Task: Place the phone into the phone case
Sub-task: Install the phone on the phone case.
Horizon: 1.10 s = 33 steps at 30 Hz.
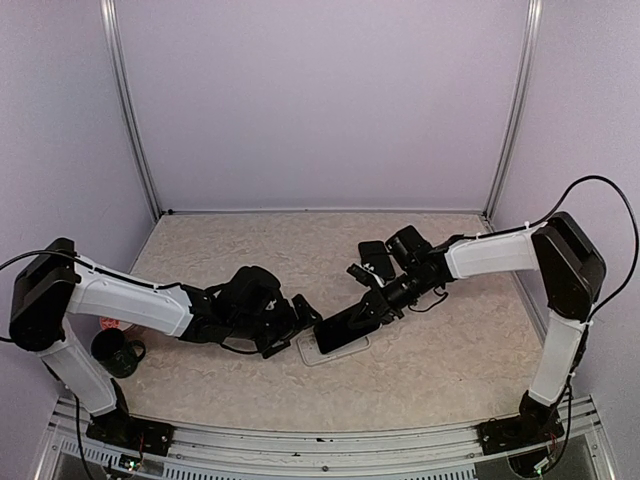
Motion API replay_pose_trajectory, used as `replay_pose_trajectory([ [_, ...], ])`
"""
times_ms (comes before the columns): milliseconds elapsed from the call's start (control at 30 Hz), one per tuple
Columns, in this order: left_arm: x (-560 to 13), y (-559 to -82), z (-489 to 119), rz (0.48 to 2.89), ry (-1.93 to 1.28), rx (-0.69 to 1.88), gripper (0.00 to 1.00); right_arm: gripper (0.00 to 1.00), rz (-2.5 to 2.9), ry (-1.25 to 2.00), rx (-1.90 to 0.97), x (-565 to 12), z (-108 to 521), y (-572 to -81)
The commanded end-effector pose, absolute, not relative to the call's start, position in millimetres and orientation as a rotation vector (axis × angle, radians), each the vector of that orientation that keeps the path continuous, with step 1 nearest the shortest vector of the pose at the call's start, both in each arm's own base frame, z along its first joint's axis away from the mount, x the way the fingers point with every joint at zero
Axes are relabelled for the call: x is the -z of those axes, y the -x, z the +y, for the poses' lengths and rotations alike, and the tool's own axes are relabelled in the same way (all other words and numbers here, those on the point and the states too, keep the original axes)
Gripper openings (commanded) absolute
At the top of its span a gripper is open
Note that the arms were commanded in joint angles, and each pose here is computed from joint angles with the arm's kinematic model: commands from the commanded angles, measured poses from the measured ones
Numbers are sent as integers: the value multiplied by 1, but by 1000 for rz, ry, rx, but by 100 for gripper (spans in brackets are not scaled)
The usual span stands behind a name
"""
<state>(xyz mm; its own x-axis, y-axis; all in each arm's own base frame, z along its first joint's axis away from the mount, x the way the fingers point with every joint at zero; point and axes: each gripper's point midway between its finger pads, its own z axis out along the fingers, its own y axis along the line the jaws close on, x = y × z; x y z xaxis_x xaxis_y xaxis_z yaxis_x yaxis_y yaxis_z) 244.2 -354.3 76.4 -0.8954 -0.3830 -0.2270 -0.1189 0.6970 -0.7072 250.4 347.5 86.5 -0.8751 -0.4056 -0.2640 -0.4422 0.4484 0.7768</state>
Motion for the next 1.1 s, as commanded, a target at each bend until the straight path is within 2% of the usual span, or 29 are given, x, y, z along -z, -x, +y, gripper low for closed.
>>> replay_pose_trajectory([
  [0,-72,-241,-359,2552,381,1045,99,0,2566,845,-1508,-96,363,-252],
  [667,-51,-243,-360,2573,390,1014,99,0,2646,828,-1580,-70,369,-245],
  [1067,-55,-242,-366,2555,374,1028,99,0,2801,659,-1560,-38,360,-239],
])
